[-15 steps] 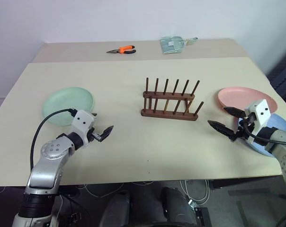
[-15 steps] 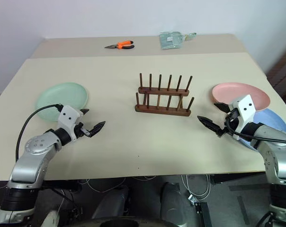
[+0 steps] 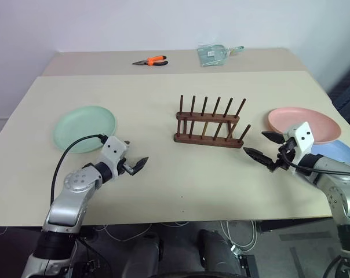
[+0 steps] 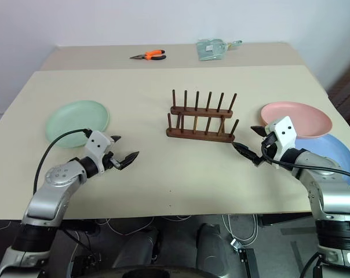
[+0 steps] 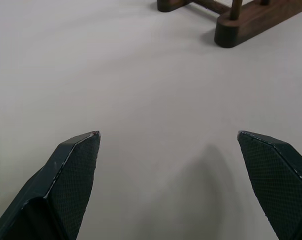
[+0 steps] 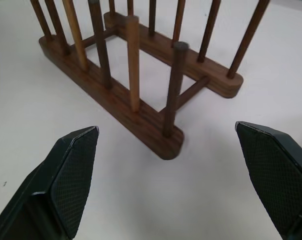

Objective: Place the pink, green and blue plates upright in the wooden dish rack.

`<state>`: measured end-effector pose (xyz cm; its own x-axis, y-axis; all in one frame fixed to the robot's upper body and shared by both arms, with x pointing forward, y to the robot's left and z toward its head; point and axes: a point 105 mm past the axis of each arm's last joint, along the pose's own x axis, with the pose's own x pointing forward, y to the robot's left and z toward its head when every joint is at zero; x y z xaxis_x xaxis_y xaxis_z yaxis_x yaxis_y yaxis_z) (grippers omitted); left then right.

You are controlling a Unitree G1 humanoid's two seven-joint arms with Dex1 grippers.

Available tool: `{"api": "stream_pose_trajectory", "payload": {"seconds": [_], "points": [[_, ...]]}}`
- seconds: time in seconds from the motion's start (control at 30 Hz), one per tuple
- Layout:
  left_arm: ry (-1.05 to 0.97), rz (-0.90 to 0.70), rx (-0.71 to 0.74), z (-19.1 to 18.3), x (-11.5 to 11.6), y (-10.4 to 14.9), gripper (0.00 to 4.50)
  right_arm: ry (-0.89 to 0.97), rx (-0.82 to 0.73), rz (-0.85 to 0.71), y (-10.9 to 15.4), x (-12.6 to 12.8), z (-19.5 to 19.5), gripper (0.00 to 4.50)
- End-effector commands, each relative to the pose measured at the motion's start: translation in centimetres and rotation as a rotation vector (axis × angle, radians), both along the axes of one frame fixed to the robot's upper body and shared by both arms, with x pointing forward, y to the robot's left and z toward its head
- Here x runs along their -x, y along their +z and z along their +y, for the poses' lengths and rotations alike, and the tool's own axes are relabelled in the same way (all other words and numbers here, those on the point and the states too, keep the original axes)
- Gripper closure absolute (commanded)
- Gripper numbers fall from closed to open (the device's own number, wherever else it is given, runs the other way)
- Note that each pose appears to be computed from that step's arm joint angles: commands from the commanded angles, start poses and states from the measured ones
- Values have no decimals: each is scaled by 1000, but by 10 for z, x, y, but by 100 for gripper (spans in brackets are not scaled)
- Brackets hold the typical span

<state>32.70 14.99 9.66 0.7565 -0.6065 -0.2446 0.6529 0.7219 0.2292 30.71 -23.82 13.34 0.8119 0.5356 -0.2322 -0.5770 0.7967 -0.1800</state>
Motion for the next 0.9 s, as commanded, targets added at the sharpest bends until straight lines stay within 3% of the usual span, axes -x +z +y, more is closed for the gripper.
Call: {"api": "stream_pose_trajectory", "payload": {"seconds": [0.03,0.27,0.47,0.57,0.7,0.77,0.9], "points": [[-160,-14,-24,-26,-10,2,0,33,23,-49,7,7,13,3],[-364,29,-117,-76,-59,-8,0,-23,19,-71,-1,31,26,3],[-500,99,-134,-114,-66,-15,0,-94,21,-81,-3,51,29,3],[-529,114,-133,-127,-65,-16,82,-110,42,-85,-3,57,27,0],[-577,100,-84,-133,-59,-11,295,-115,71,-95,3,58,19,0],[-620,76,-72,-135,-52,-9,374,-109,95,-94,5,57,14,0],[-698,26,-81,-137,-31,-8,372,-109,121,-58,6,60,-2,0]]}}
